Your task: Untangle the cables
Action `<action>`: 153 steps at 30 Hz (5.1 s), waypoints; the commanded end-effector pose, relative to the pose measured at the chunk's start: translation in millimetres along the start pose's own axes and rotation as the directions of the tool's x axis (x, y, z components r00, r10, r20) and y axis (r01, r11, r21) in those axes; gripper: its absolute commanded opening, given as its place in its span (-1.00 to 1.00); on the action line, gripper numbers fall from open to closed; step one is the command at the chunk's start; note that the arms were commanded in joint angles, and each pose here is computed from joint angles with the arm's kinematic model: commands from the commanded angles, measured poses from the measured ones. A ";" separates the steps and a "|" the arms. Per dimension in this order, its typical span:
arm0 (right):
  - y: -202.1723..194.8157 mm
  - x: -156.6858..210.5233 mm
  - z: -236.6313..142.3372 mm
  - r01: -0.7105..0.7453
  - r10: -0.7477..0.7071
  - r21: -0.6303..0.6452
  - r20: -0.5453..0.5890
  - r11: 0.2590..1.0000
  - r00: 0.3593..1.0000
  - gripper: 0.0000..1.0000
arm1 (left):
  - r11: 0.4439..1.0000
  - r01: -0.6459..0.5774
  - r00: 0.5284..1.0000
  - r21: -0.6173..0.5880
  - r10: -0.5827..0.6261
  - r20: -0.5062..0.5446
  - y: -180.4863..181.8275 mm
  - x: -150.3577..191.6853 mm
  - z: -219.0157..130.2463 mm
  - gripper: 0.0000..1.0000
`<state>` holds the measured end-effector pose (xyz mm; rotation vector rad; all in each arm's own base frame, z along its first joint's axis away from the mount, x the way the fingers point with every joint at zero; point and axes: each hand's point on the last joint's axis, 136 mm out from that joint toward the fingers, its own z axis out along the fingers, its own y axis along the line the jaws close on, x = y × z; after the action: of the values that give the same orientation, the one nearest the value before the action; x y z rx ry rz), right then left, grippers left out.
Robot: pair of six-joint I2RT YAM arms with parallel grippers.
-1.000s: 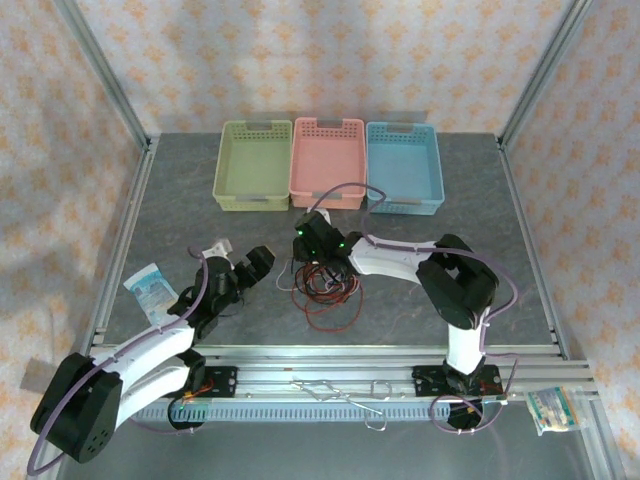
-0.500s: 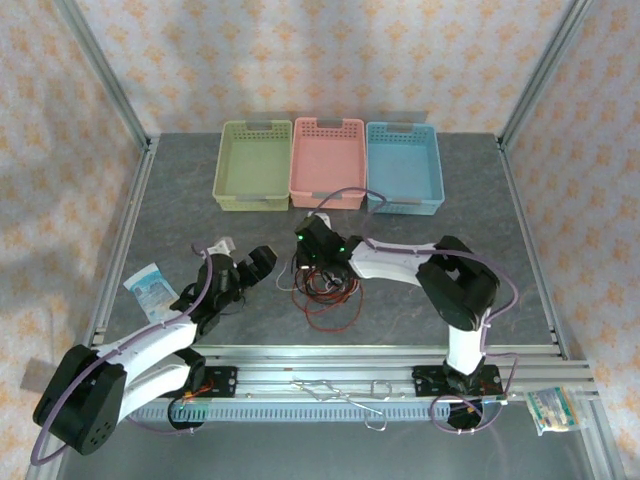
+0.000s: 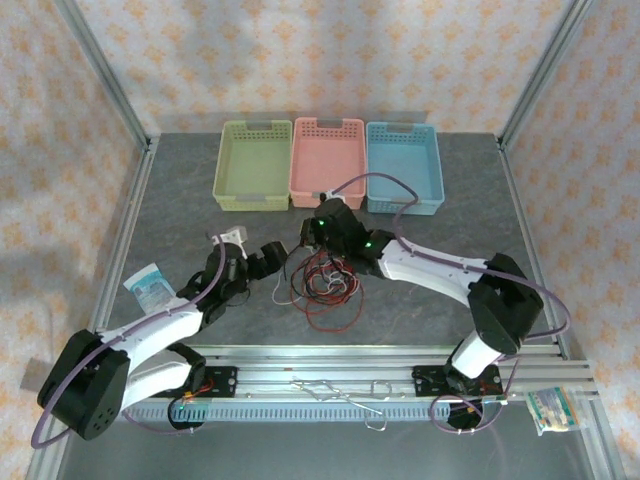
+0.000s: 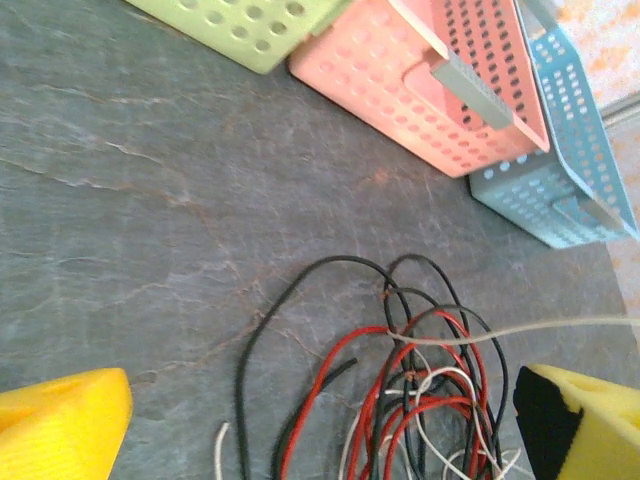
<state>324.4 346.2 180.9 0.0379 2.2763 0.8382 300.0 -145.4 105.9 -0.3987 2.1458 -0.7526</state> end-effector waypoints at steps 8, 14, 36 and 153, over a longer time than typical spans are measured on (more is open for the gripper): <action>24.0 -45.5 -47.8 -0.083 0.095 -0.119 0.094 0.989 0.991 -1.00 | 0.980 -0.198 0.980 -0.014 0.198 -0.037 -41.7 11.6 29.7 0.92; 33.7 -60.2 -69.8 -0.073 0.094 -0.159 0.132 0.985 0.987 -1.00 | 0.973 -0.229 0.973 -0.019 0.228 -0.038 -53.0 19.7 45.6 0.92; 93.5 -128.0 -177.2 0.108 -0.011 -0.287 0.319 0.952 0.948 -1.00 | 0.969 -0.230 0.967 -0.095 0.216 -0.136 -31.7 59.9 84.6 0.64; -219.5 -287.7 17.3 -0.126 0.011 0.406 0.275 0.905 0.961 -1.00 | 0.954 -0.267 0.963 0.137 0.269 0.003 -207.5 -39.1 152.1 0.77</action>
<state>597.5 107.9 249.7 0.3886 2.0847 0.2928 450.9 -338.0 199.0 -0.0133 2.0831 -0.7355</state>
